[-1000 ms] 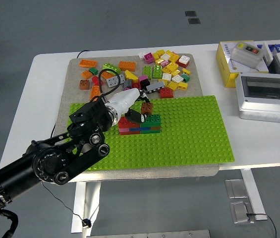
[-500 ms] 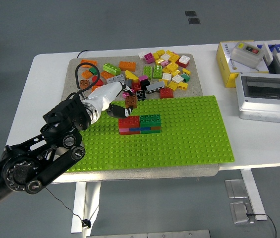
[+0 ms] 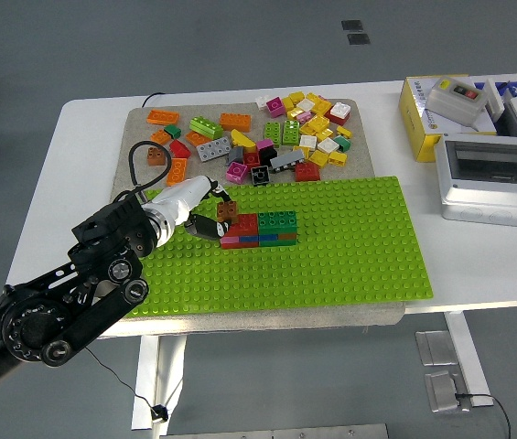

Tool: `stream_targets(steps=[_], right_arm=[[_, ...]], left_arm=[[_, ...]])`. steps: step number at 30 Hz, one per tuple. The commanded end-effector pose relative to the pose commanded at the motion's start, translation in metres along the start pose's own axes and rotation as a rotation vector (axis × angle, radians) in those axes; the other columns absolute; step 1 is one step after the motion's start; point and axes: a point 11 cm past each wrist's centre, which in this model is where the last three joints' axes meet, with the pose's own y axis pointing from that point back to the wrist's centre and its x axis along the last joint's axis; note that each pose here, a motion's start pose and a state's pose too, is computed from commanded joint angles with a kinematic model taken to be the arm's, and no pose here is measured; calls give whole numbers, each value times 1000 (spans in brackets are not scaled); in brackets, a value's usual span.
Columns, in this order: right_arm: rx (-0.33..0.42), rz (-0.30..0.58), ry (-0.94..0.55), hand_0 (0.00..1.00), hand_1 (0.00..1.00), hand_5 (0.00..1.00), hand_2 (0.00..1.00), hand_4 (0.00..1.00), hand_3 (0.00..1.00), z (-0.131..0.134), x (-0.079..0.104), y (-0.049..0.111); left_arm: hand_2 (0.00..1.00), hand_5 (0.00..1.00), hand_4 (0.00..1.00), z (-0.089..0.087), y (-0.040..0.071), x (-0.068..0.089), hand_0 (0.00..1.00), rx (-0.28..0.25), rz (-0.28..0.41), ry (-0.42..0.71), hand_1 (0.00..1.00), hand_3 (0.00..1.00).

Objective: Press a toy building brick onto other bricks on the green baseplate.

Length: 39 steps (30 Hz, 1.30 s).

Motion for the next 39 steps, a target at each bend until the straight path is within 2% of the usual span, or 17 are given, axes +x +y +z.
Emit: stream_targets(steps=[10, 24, 34, 39], right_arm=[[0, 1, -1, 711, 648, 998, 680, 623, 746, 0, 1, 0], [1, 1, 1, 710, 650, 998, 680, 617, 748, 0, 1, 0], [1, -3, -5, 710, 648, 998, 680, 614, 747, 0, -1, 0], [2, -4, -9, 710, 648, 998, 680, 613, 747, -1, -1, 0]], left_arm=[[825, 210, 575, -6, -3, -4, 917, 21, -14, 11, 841, 571], [825, 211, 576, -3, 0, -2, 915, 4, -5, 1, 839, 572], [837, 223, 597, 16, 0, 4, 924, -60, 47, -7, 849, 572], [841, 228, 601, 24, 1, 1, 925, -77, 42, -24, 853, 571]])
